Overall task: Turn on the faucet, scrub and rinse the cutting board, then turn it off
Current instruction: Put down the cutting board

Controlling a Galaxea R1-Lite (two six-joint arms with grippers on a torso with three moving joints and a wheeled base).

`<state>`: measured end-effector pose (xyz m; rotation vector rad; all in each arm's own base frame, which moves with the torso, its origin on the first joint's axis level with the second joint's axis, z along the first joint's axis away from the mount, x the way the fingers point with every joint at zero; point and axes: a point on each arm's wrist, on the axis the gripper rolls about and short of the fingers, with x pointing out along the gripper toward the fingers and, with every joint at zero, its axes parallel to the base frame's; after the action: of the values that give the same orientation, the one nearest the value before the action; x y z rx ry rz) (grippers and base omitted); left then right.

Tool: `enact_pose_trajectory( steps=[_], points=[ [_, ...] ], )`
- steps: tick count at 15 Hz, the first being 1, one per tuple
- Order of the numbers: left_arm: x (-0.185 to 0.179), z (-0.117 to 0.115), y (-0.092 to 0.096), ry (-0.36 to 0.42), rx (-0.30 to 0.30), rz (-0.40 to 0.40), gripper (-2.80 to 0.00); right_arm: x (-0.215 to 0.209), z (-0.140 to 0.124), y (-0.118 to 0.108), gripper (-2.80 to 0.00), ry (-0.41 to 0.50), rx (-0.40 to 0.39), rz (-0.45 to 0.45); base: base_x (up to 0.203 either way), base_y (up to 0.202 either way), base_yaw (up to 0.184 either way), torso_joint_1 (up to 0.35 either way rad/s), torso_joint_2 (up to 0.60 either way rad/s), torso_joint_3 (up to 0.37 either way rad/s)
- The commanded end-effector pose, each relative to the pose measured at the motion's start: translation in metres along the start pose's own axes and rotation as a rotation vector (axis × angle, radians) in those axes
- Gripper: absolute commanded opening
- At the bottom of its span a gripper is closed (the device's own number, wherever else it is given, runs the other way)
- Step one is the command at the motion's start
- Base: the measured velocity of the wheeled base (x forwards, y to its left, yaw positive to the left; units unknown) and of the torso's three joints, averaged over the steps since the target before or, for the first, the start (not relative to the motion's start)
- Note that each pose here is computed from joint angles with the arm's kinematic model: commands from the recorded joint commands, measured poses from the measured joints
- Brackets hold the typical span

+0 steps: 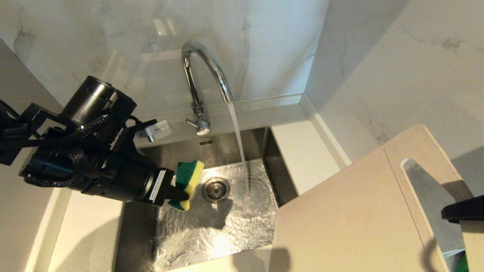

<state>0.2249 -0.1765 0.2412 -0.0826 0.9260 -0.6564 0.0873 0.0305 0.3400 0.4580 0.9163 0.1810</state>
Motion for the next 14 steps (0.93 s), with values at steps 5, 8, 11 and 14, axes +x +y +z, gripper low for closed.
enact_pose_trajectory(
  steps=[5, 8, 11, 14],
  points=[
    [-0.001, -0.002, 0.0, 0.007, -0.004, -0.004, -2.8, 0.008, -0.016, -0.016, -2.8, 0.024, -0.248, -0.183, 0.0, 0.0, 0.0, 0.0, 0.0, 0.0],
    [-0.004, -0.004, 0.0, 0.004, -0.007, -0.006, -2.8, 0.018, -0.028, -0.025, -2.8, 0.078, -0.326, -0.23, 0.0, 0.0, 0.0, 0.0, 0.0, 0.0],
    [-0.005, -0.007, 0.0, 0.015, -0.006, -0.022, -2.8, 0.031, -0.026, -0.027, -2.8, 0.058, -0.352, -0.229, 0.0, 0.0, 0.0, 0.0, 0.0, 0.0],
    [-0.004, -0.006, 0.0, 0.016, -0.005, -0.026, -2.8, 0.049, -0.028, -0.031, -2.8, 0.112, -0.404, -0.241, 0.0, 0.0, 0.0, 0.0, 0.0, 0.0]
  ],
)
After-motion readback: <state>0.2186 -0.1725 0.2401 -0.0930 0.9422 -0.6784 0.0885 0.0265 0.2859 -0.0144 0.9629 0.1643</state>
